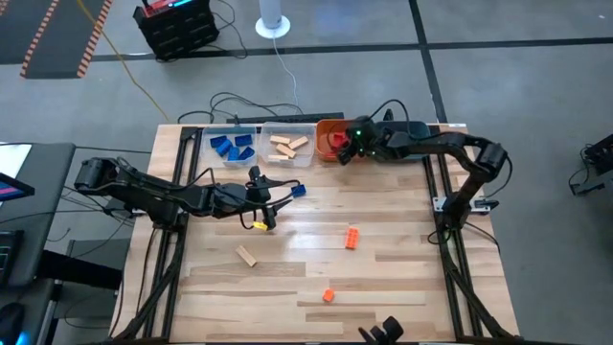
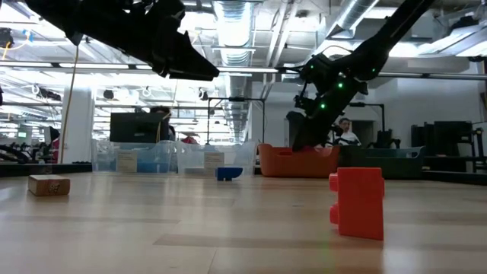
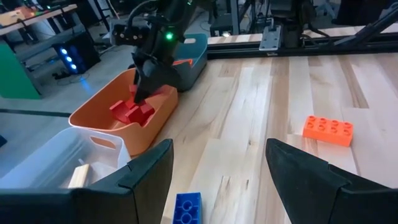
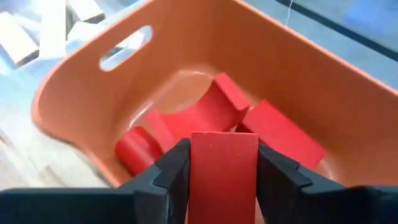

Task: Sort blocks
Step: Put the red block into the orange bin

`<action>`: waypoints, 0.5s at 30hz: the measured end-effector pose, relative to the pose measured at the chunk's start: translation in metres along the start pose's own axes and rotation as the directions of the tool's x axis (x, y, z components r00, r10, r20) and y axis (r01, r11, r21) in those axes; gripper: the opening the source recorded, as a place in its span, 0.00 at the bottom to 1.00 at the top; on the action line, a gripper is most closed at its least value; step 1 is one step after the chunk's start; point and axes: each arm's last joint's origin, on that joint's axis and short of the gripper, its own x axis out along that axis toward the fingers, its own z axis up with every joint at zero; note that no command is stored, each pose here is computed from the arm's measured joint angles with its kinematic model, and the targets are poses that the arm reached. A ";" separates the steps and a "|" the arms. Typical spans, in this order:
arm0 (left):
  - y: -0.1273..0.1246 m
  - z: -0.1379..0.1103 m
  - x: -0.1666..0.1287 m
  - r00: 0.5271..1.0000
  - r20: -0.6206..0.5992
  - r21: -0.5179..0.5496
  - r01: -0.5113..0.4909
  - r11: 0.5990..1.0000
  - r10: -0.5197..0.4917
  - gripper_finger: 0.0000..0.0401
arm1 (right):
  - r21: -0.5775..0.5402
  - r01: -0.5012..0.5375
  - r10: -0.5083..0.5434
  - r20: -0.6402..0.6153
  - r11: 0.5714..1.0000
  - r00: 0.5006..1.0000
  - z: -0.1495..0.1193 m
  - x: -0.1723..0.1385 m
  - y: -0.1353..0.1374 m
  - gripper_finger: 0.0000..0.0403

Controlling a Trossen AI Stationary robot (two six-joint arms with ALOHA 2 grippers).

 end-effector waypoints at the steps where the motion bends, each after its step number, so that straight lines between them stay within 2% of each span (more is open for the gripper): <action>1: 0.000 0.000 0.000 1.000 0.001 -0.001 0.000 1.000 0.000 0.62 | 0.004 0.002 -0.003 0.004 1.000 1.000 0.001 0.000 -0.001 0.43; 8: 0.000 0.000 0.000 1.000 -0.005 -0.004 0.001 1.000 -0.001 0.62 | -0.021 0.018 -0.018 0.024 1.000 1.000 0.004 0.001 -0.010 0.45; 12: 0.000 -0.002 0.000 1.000 -0.021 0.007 0.011 1.000 -0.011 0.62 | -0.044 0.024 -0.025 -0.008 0.999 1.000 0.007 0.001 -0.015 0.54; 15: 0.000 0.006 -0.002 0.999 0.001 -0.002 0.052 0.999 -0.052 0.62 | -0.050 0.028 -0.030 -0.035 0.998 0.999 0.015 -0.002 -0.015 0.61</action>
